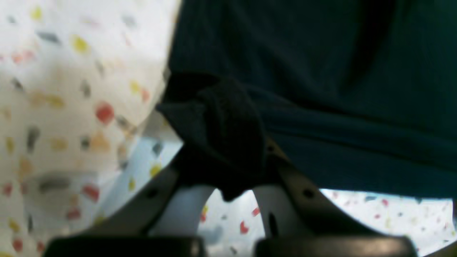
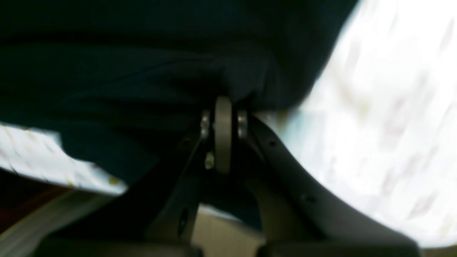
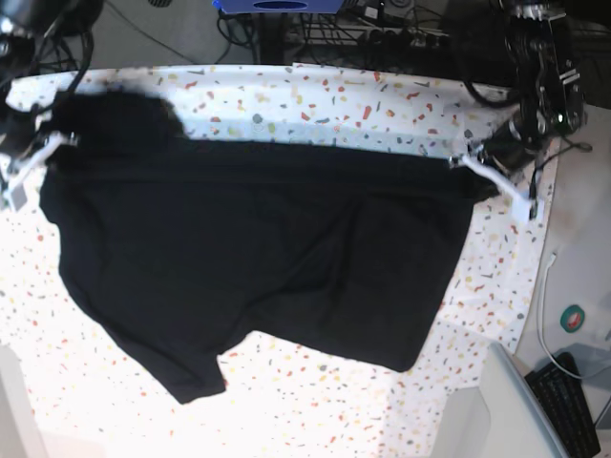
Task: Layout the t-shirt on the table in an organized manner, then fold the t-shirt properly
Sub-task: 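Lift the shirt with both grippers and lay it flat, spreading it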
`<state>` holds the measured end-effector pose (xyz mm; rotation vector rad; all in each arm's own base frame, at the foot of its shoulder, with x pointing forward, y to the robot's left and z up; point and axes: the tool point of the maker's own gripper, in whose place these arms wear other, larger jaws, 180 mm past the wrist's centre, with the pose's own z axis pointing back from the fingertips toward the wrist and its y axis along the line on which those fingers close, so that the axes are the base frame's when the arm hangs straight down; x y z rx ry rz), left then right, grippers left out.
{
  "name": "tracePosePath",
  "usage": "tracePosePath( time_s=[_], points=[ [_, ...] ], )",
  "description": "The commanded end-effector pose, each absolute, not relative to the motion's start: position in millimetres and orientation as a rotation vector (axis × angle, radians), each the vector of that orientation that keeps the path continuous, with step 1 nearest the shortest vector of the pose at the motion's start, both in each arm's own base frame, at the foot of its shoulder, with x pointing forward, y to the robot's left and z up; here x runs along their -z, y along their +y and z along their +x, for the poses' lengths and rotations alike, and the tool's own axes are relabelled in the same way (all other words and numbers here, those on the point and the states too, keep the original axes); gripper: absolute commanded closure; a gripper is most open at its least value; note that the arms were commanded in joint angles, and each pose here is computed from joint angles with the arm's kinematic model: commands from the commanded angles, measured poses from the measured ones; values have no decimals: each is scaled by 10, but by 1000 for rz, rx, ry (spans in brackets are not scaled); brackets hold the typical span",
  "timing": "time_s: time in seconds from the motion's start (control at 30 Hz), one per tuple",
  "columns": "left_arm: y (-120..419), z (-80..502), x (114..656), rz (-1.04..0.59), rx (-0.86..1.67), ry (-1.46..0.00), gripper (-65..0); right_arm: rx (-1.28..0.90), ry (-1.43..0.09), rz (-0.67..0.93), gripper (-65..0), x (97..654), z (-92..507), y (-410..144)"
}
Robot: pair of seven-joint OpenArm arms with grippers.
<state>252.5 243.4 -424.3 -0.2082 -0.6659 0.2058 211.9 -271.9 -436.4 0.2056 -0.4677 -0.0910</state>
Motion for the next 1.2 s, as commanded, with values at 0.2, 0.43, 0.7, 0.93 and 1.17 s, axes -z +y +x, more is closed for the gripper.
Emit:
tracePosePath(
  time_s=[0.2, 0.43, 0.7, 0.93, 1.17],
  points=[
    [2137, 4043, 3490, -209, -100, -826, 0, 30, -613, 115, 0, 3830, 3610, -3023],
    [1631, 5536, 2484, -108, 49, -918, 0, -26, -824, 69, 0, 2602, 5033, -3378],
    [1404, 6141, 290, -141, 80, -1280, 0, -159, -1077, -151, 0, 622, 5578, -3530],
    [1407, 5746, 90, -84, 145, -1336, 0, -181, -988, -412, 0, 227, 5129, -3672],
    [1661, 4917, 1740, -62, 92, -1134, 0, -300, -743, -502, 0, 1875, 4315, -3348]
  ],
)
